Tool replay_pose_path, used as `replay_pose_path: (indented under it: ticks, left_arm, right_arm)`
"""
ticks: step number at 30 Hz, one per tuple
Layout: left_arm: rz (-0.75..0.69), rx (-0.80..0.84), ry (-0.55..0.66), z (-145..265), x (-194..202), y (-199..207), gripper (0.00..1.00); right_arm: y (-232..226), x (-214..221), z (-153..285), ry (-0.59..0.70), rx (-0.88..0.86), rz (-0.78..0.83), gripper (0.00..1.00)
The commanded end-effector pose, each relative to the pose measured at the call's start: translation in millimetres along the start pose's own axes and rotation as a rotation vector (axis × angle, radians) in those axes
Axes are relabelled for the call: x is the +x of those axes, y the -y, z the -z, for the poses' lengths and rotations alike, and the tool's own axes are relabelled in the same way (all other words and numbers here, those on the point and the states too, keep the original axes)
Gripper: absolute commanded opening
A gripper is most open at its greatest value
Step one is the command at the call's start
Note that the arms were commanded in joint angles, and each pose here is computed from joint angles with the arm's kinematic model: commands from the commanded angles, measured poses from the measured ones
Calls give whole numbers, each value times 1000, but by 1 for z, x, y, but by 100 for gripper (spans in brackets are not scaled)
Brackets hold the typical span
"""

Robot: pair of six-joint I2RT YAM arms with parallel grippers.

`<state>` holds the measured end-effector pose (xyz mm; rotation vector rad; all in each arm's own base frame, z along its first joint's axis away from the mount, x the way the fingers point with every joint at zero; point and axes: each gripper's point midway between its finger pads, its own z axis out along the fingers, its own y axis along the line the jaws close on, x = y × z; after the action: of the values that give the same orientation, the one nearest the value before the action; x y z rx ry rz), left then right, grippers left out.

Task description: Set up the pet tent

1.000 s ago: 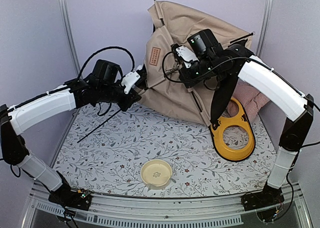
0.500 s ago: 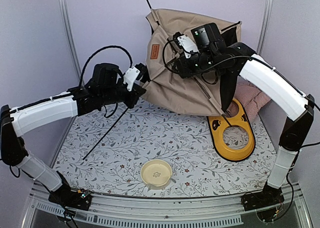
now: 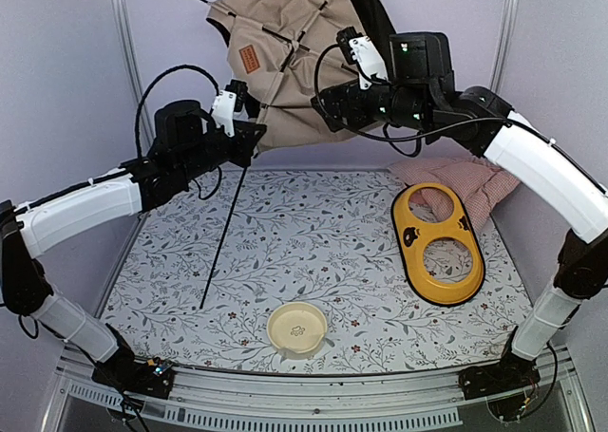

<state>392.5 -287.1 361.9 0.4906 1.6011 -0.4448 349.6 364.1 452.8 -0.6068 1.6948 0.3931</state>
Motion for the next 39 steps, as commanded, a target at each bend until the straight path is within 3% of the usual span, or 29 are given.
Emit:
replay_pose_path:
  ticks: [1,19,26,35,39]
  left_arm:
    - [100,3,223,1,-66,-4,0]
    - [238,80,320,-41,-108,7,0]
    - [257,118,357,-45,-129,14,0]
    - [296,167,368,-43,-143,28,0]
    - [311,184,358,-42,-145,33,0]
  right_arm:
    - [-12,-14,24,121,-85,-60,95]
    - [-107,171,0,-44,-544,-359,87]
    - [-127,228,-22,-137,-595,-384,83]
    - [-138,262,-47,-177,-614,-395,76]
    - [-143,268,-54,-190,-626,-403,67]
